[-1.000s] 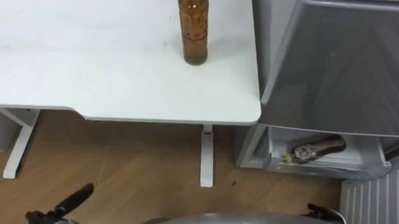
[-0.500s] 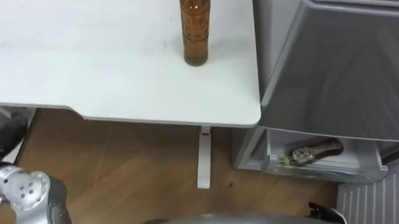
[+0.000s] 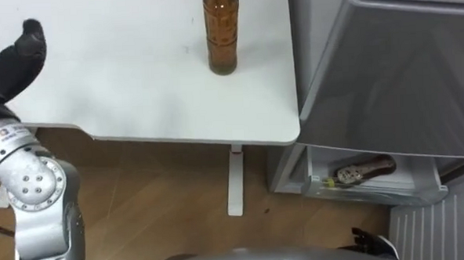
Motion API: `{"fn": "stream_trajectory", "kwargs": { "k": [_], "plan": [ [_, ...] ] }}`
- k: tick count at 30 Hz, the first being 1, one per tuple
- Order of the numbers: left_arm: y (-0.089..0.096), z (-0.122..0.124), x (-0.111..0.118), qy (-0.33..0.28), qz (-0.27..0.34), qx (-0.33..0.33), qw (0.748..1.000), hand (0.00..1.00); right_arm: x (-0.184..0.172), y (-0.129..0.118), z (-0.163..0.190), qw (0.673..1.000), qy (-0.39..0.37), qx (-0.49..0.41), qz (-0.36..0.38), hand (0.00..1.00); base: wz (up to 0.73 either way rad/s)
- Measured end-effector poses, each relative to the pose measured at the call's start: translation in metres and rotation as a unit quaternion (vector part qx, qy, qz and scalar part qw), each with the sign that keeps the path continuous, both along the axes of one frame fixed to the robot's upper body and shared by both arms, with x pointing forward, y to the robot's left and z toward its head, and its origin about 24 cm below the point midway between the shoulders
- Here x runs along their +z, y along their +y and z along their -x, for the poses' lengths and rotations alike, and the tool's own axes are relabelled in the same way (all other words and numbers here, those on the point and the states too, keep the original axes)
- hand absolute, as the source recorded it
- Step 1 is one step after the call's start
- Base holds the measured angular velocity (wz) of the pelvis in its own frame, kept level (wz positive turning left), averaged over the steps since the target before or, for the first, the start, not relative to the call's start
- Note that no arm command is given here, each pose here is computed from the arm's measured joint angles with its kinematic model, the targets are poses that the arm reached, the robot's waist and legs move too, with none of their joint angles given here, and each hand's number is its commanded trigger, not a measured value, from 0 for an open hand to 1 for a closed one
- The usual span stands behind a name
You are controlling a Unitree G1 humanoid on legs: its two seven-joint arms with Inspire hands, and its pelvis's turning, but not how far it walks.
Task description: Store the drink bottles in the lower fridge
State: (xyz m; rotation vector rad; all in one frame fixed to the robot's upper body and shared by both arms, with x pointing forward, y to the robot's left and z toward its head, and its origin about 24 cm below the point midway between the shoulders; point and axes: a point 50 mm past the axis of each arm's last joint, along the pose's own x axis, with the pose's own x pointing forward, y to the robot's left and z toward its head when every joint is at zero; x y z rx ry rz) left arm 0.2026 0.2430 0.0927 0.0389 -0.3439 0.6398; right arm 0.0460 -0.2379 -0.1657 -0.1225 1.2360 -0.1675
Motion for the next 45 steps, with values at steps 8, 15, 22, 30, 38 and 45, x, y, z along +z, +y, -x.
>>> {"fn": "stream_trajectory", "kwargs": {
  "k": [8,15,22,30,38,45],
  "plan": [
    [-0.036,-0.011,-0.005,0.018,-0.013,-0.140,0.990,0.00,-0.001,0.004,-0.009,1.000,-0.006,-0.001,-0.009,0.00,0.02],
    [-0.043,-0.019,-0.022,0.067,0.010,-0.199,0.978,0.00,-0.001,0.006,-0.009,1.000,-0.002,0.002,-0.008,0.00,-0.11],
    [-0.042,-0.020,-0.048,0.126,0.045,-0.214,0.968,0.00,-0.002,0.007,-0.012,1.000,-0.002,0.000,-0.009,0.00,-0.12],
    [-0.042,-0.030,-0.043,0.109,0.077,-0.236,0.963,0.00,-0.002,0.007,-0.009,1.000,-0.007,-0.025,-0.015,0.00,-0.11],
    [-0.039,-0.040,-0.054,0.138,0.100,-0.231,0.958,0.00,-0.001,0.003,0.001,0.998,-0.009,-0.058,-0.015,0.00,-0.12],
    [-0.039,-0.040,-0.058,0.149,0.103,-0.228,0.957,0.00,-0.001,0.003,0.002,0.998,-0.002,-0.062,-0.011,0.00,-0.08]
  ]
}}
